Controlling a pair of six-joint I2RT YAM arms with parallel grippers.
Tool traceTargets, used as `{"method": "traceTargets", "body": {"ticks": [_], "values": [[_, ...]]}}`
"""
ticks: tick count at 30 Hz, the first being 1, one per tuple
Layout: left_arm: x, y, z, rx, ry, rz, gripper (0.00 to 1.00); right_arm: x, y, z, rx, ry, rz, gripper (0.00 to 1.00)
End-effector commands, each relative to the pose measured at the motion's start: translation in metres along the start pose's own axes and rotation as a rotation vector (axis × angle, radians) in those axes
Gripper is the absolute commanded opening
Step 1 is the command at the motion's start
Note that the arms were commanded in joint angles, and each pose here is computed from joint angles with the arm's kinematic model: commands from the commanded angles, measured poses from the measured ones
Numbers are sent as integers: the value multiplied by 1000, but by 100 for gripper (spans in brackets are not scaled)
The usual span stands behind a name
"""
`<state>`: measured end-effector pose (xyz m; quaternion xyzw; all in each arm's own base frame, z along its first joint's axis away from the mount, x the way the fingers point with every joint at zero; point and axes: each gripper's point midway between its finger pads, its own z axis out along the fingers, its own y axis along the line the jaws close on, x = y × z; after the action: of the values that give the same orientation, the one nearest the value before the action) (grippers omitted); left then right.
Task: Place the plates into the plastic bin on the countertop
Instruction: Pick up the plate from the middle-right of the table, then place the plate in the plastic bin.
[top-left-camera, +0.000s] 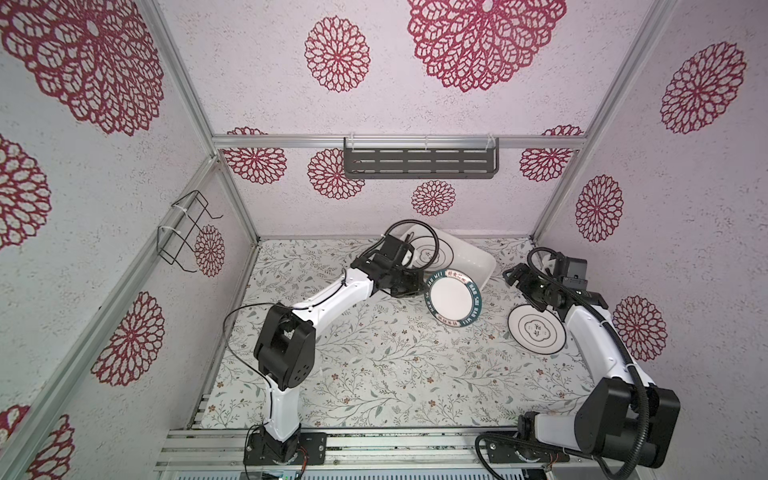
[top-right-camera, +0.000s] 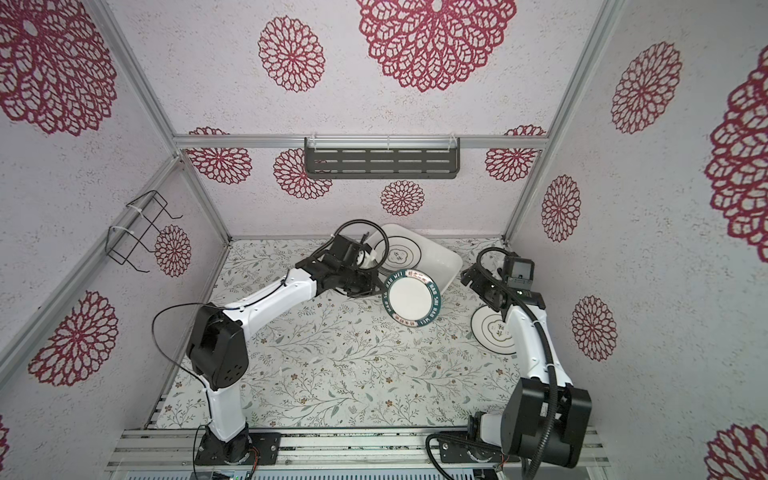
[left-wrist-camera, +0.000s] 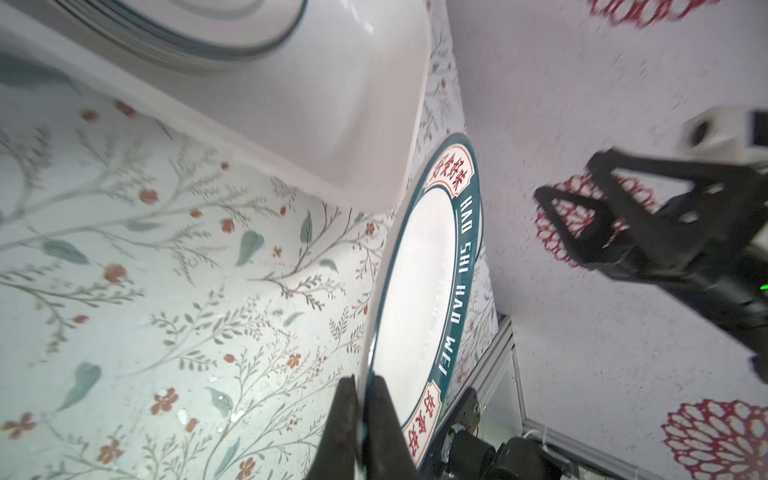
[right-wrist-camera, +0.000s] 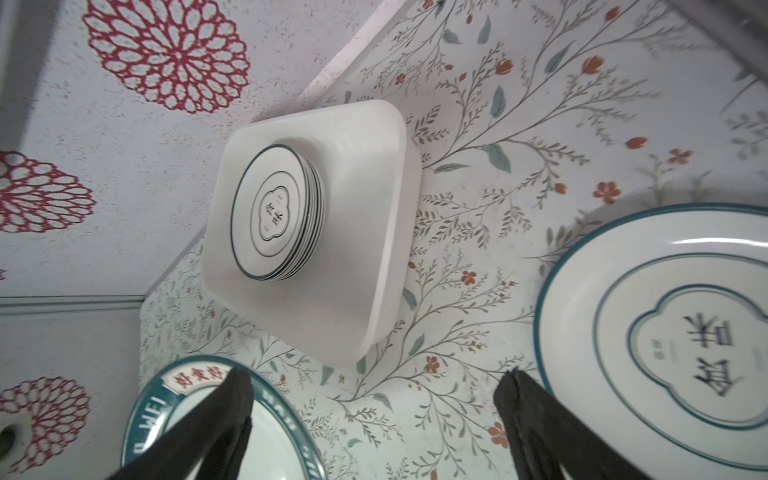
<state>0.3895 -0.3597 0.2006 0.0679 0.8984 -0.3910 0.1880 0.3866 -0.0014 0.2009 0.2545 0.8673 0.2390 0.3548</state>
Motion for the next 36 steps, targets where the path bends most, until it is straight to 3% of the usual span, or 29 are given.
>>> {"method": "traceTargets", "body": {"ticks": [1,9,18,21,28,36], "values": [[-46,-10,-36,71,-155,16,3,-5,43,2,-184,22,3,94],[-100,16,-67,116,-251,-49,4,13,106,21,-375,73,-40,94],[-122,18,-76,169,-247,-22,4,15,164,53,-552,77,-8,86],[-121,38,-60,146,-220,-44,4,17,179,60,-582,75,-18,85],[-132,45,-61,164,-230,-44,4,14,192,67,-639,48,14,83],[-154,61,-79,197,-293,-91,4,11,187,65,-605,16,6,85]]}}
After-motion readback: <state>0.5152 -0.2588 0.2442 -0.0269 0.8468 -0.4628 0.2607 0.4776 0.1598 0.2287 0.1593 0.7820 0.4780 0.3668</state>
